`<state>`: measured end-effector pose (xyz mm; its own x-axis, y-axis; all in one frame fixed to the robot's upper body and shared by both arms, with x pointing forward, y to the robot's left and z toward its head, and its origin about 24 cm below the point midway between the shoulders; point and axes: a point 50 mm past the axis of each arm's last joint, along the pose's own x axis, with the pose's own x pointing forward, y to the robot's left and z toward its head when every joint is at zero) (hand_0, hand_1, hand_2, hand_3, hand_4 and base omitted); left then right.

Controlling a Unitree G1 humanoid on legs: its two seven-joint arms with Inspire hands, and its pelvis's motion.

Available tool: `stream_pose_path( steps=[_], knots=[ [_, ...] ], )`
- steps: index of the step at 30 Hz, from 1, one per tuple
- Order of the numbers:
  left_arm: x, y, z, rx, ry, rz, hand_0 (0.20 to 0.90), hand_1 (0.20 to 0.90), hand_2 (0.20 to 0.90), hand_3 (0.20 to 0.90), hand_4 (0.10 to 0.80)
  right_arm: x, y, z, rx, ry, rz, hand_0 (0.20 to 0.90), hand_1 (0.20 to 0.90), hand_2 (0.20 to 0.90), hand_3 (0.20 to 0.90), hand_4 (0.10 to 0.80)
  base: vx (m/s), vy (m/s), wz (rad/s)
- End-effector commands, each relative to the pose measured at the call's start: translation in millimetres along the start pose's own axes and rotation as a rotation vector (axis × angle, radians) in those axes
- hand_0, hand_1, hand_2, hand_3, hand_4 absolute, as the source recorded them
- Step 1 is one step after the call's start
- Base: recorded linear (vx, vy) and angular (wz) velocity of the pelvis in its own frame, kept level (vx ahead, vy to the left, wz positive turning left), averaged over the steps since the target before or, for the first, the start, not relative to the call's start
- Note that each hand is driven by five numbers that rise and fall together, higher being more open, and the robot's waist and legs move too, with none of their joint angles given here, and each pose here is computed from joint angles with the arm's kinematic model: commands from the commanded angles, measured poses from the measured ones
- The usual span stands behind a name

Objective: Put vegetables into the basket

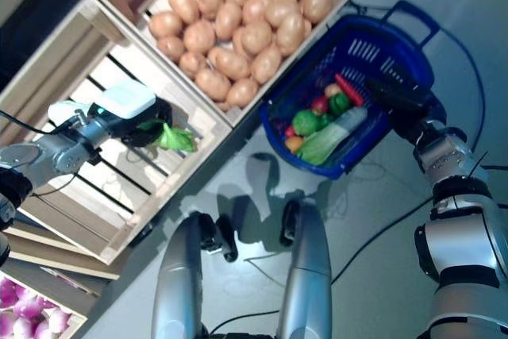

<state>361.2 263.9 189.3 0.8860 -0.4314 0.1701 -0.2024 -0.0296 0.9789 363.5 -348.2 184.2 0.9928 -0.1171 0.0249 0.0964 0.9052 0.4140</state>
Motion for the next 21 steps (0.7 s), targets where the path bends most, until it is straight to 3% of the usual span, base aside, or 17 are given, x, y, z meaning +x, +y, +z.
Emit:
stream_pose_path(
  steps=[1,7,14,21],
  knots=[
    [-3.1,42.1,-13.7,-0.140,0.058,0.290,0.300,0.300,0.300,0.300,0.400,-7.2,-7.0,6.4,-0.019,-0.127,0.038,0.900,0.900,0.900,0.900,0.800,0.045,-0.057,0.13],
    [-9.3,44.6,-9.2,-0.423,0.054,0.421,0.300,0.300,0.300,0.300,0.400,-9.8,-5.2,-15.0,-0.064,-0.075,0.083,0.900,0.900,0.900,0.900,0.800,0.044,-0.048,0.09],
    [-19.8,33.3,-6.1,-0.952,0.008,0.493,0.300,0.300,0.300,0.300,0.400,-13.6,18.7,-52.7,-0.173,0.029,0.328,0.900,0.900,0.900,0.900,0.800,0.096,-0.061,0.09],
    [-21.8,-3.5,10.2,-1.419,-0.051,0.531,0.300,0.300,0.300,0.300,0.400,-24.2,36.7,-106.0,-0.143,0.390,0.554,0.900,0.900,0.900,0.900,0.800,0.211,-0.062,0.05]
  ],
)
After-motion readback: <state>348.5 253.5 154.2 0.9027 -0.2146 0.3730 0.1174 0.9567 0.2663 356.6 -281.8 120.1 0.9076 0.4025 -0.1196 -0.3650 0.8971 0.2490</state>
